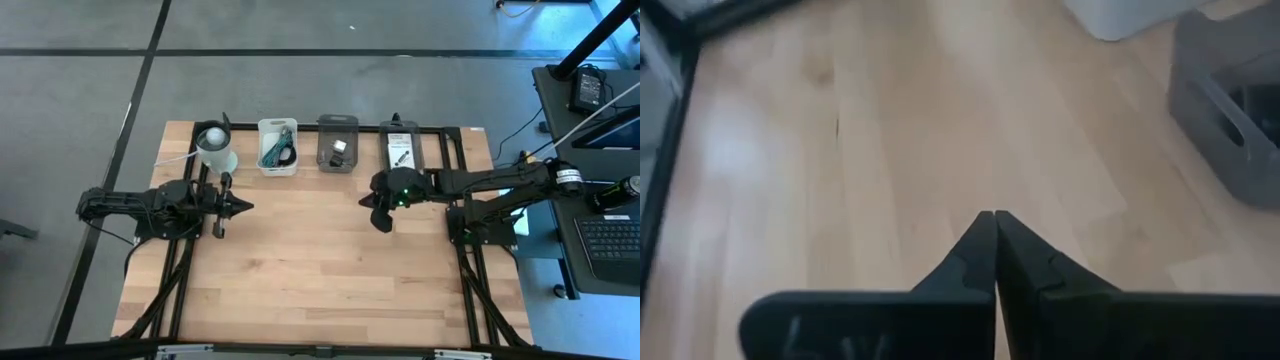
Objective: Pick and place items into bin
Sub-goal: Return to Home Position
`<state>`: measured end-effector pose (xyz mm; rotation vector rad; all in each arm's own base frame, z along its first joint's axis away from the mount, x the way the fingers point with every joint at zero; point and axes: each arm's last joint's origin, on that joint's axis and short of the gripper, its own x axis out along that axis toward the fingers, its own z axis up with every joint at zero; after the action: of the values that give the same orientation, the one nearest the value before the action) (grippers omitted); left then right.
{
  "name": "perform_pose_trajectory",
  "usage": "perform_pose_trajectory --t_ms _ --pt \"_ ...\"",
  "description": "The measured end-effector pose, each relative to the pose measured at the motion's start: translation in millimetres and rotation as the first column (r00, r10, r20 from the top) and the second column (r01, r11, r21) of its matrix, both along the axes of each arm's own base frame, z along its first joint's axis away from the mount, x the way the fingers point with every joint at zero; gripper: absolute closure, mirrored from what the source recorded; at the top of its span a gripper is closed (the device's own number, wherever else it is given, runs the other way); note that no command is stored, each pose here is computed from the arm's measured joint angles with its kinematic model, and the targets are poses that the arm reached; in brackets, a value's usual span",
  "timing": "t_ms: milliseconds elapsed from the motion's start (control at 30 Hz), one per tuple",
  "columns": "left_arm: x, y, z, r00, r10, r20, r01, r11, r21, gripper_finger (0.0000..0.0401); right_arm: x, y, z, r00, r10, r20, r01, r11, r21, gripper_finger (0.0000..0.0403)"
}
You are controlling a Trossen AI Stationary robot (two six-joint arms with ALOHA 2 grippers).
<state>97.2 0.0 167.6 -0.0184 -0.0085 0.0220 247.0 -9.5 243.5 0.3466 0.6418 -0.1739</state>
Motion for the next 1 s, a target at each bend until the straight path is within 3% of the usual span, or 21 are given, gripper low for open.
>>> perform_pose_trajectory --t_ms 300,500,667,833,1000 --pt "0 0 0 1.0 0.001 0.0 -0.001 1.0 0.005 0.0398 -7 18 -10 0.992 0.123 -0.031 -0.126 0.984 -0.127 0.0401" --pt "0 0 0 1.0 0.001 -0.001 -0.001 1.0 0.005 0.0398 -35 17 -31 0.985 0.136 0.102 -0.123 0.984 -0.128 0.0402" --pt "0 0 0 1.0 0.002 -0.001 -0.002 1.0 0.005 0.0398 -63 16 -31 0.964 0.153 0.219 -0.119 0.98 -0.161 0.0402" --pt "0 0 0 1.0 0.002 -0.001 -0.002 1.0 0.005 0.0398 -93 13 -29 0.919 0.204 0.338 -0.144 0.971 -0.193 0.0403" --pt "0 0 0 1.0 0.002 -0.001 -0.002 1.0 0.005 0.0398 -120 12 -38 0.868 0.197 0.455 -0.143 0.978 -0.151 0.0403"
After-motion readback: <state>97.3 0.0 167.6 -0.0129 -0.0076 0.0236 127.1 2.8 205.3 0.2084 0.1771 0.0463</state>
